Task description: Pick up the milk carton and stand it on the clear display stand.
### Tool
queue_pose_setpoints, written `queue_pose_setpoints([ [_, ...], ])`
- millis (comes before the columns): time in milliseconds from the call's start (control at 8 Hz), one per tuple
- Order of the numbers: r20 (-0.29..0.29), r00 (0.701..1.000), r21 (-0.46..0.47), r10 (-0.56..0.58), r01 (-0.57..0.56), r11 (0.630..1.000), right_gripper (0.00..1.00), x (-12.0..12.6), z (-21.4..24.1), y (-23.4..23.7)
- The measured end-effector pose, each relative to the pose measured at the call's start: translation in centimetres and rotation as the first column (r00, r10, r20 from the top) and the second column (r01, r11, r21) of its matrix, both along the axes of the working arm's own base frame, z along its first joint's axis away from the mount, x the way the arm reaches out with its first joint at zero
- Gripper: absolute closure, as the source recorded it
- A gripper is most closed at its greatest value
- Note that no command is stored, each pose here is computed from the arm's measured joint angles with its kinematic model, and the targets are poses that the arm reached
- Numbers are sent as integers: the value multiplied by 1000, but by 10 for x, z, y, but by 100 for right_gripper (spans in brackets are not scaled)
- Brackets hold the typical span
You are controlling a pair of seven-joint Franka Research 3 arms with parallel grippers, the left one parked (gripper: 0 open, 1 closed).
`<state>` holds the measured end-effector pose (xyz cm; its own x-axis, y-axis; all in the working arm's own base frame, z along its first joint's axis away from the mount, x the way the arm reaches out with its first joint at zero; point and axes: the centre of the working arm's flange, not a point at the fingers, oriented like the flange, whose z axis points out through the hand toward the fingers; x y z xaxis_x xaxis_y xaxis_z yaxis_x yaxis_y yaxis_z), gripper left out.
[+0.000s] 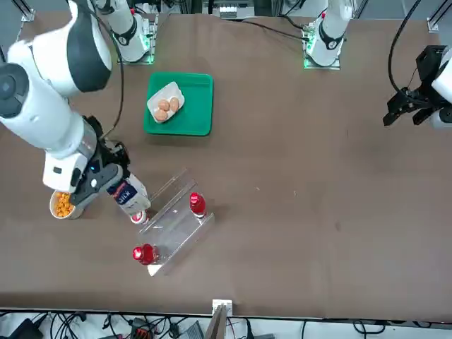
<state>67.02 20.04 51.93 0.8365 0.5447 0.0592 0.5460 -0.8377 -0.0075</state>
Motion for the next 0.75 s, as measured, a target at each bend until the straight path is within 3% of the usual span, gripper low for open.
queue_pose_setpoints([
  [750,-43,999,24,23,-22,999,56,5,-45,34],
])
